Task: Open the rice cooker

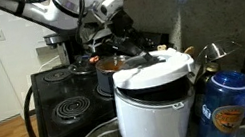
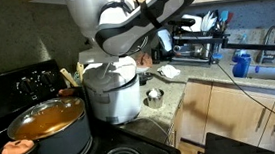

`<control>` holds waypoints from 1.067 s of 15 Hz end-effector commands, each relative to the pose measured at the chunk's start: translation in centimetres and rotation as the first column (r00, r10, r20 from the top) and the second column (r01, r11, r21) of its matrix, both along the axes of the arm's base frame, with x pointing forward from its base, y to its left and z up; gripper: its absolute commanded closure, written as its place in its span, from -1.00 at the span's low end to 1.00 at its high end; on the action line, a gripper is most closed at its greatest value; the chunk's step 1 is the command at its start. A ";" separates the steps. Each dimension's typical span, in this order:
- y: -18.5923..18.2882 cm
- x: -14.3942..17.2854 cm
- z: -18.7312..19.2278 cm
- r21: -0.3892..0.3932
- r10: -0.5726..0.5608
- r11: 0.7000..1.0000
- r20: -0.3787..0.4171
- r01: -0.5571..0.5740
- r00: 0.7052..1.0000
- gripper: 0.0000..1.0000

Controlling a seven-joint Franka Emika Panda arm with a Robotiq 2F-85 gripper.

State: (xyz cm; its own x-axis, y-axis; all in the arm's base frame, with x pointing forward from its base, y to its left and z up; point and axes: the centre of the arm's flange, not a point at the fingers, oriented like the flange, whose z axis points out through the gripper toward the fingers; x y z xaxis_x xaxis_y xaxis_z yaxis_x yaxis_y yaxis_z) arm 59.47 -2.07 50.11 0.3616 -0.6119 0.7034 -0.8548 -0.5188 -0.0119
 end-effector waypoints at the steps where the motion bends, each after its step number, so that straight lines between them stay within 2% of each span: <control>1: 2.8 0.7 1.7 -0.145 0.012 0.989 0.002 -0.012 1.000 0.66; 4: 4.4 0.4 2.0 -0.224 0.018 0.974 -0.008 -0.020 1.000 0.66; 9: 6.3 0.2 2.2 -0.307 0.034 0.951 -0.012 -0.036 0.999 0.66; 16: 8.8 0.1 1.9 -0.440 0.073 0.895 -0.024 -0.076 0.997 0.66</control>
State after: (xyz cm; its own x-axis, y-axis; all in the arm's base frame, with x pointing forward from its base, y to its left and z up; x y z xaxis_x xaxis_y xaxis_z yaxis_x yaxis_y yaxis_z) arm 58.74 5.71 50.55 0.4157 -0.2909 0.8617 -0.8150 -0.5397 0.2110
